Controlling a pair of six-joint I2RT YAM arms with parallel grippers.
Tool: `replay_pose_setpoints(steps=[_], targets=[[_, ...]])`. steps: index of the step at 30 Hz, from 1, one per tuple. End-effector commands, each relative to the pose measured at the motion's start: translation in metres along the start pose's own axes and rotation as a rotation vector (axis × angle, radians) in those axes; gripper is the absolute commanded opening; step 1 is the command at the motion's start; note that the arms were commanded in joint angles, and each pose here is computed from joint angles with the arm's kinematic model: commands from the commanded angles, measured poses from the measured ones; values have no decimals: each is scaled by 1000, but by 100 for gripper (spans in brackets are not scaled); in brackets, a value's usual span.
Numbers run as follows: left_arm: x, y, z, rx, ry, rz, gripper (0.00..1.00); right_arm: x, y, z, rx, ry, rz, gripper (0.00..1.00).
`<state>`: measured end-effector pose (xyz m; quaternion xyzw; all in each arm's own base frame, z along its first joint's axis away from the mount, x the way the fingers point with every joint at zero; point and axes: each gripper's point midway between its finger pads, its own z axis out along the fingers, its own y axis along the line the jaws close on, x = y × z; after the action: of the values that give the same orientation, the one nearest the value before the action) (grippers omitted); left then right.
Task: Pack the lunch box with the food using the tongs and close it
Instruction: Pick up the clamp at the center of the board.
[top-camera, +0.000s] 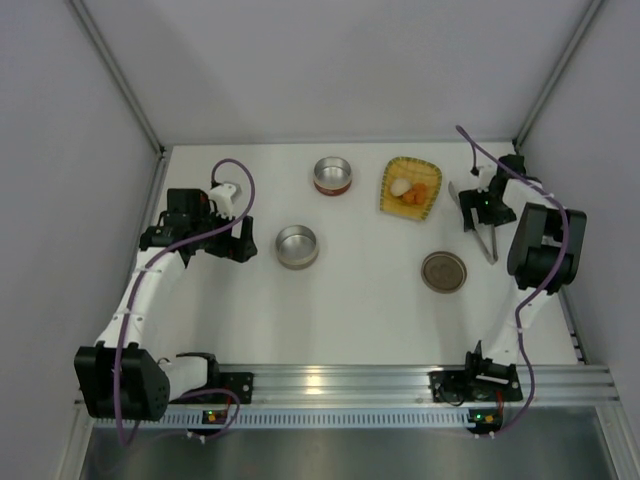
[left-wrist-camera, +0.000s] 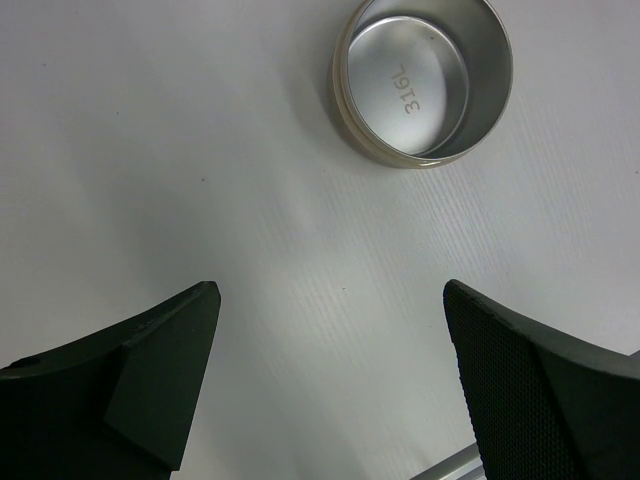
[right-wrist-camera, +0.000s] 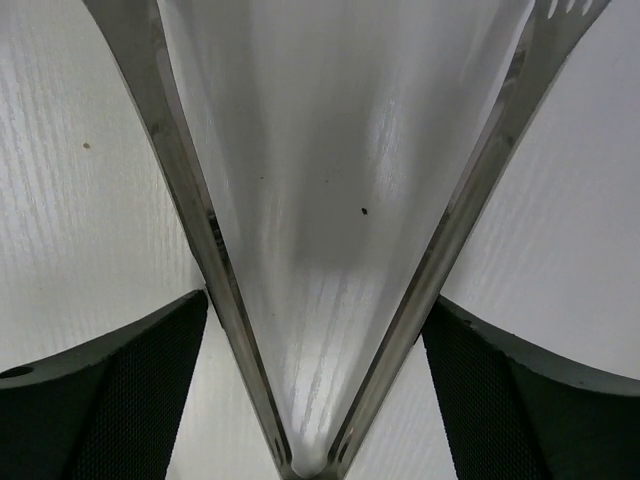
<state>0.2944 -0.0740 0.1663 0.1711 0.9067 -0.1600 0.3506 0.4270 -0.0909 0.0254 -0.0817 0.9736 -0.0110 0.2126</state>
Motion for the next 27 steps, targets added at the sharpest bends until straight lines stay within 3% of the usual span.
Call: replay_pose_setpoints(steps=[1, 7, 9, 11, 19, 22, 27], targets=[[-22, 1, -4, 1, -60, 7, 98, -26, -8, 5, -1, -84, 7, 84], [-22, 2, -4, -1, -60, 7, 98, -19, -6, 7, -12, -74, 18, 68], [-21, 2, -4, -3, -57, 4, 98, -18, -8, 3, -9, -79, 25, 74], [-21, 2, -5, -7, -59, 7, 98, -13, -9, 1, -11, -69, 25, 87], [-20, 1, -8, -8, -62, 11, 98, 7, -10, 2, -17, -43, 25, 89], [-22, 1, -8, -8, -65, 11, 98, 8, -8, 2, -28, -44, 24, 83], [-22, 1, -8, -8, -63, 11, 98, 5, -6, -5, -39, -59, 25, 60]])
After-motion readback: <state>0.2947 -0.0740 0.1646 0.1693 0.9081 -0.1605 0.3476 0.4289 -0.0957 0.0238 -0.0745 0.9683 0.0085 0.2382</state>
